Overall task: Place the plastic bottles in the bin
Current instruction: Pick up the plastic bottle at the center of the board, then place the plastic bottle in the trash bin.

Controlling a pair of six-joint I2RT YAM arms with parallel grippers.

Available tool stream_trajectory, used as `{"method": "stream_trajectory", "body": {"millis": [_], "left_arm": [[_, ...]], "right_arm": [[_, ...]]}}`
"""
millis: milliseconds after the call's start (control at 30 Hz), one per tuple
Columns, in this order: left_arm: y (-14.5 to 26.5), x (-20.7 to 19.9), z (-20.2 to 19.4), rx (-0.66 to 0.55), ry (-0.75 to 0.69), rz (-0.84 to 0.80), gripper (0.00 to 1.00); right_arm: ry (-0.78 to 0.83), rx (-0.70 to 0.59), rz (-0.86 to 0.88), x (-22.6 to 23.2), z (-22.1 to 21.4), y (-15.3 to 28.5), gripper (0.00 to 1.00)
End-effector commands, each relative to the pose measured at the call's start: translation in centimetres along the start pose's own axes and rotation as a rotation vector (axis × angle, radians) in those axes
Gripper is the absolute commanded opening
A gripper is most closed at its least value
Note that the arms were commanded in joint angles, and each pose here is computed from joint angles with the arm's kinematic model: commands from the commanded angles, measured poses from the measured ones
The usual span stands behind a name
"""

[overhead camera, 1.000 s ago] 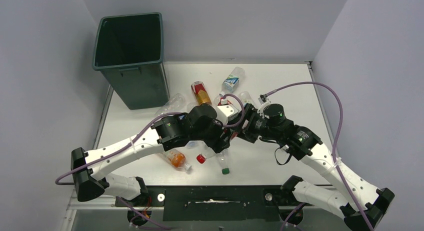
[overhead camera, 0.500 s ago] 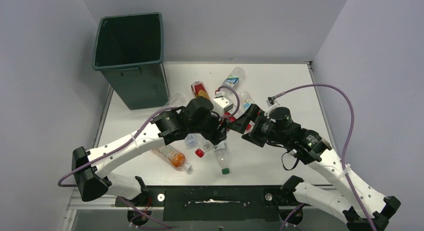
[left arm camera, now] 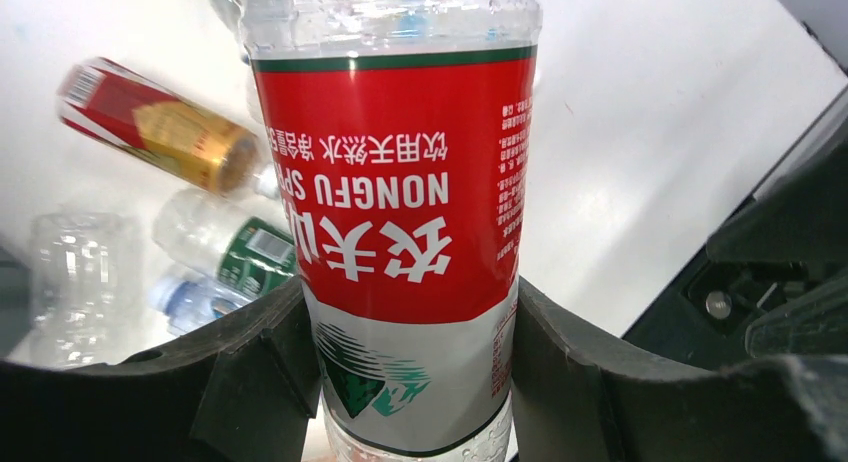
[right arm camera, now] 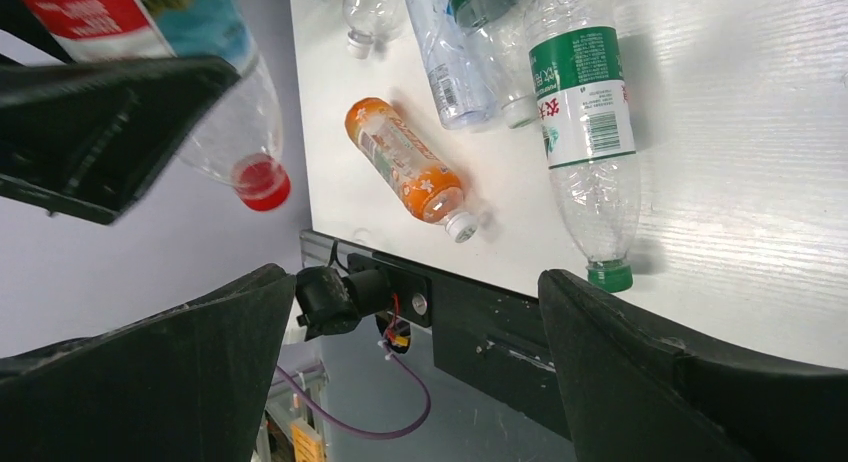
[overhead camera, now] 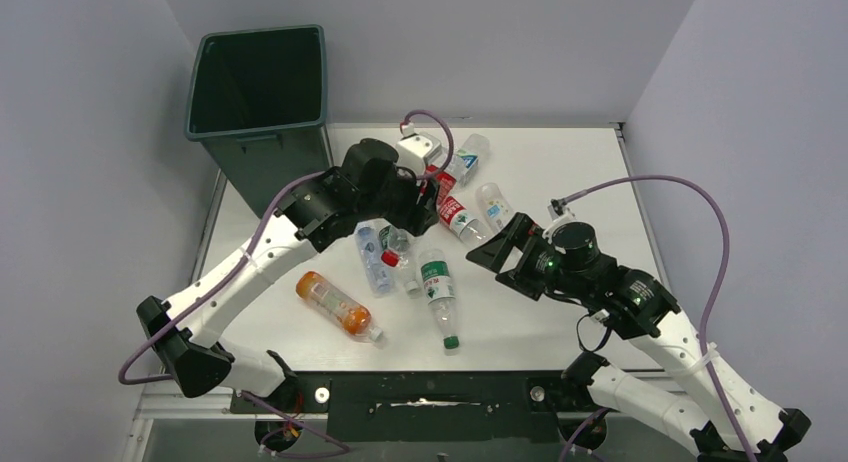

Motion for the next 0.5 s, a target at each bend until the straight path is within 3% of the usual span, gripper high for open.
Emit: {"method": "stream_trajectory", "body": {"millis": [0,267,467], "left_arm": [[2.4,2.5,4.2,-0.102,-0.033,0.054,0.31],[6.5,9.3,9.6,-0.241,0.012,0.205,0.33],[11.2,16.7,13.7,-0.438,0.127,0.358,0.37]], "right_arm": [[-0.008,-0.015,0.052,0.6,0.0,0.5,1.0],[-0.019,0.019,0.051,-0.1,-0.5,-0.4,1.0],[-0.022,0.048,0.049,-0.3,-0.9,-1.4,1.0]]}}
Point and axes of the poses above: each gripper's point midway between its finger pads, its own y axis back along the fingers, its own x axis along the line the jaws close on, z = x × y, the point moved 6 cm from there along y, back along the fingers, and after that the axes turned 11 degrees about -y, right-handed, at the moved point
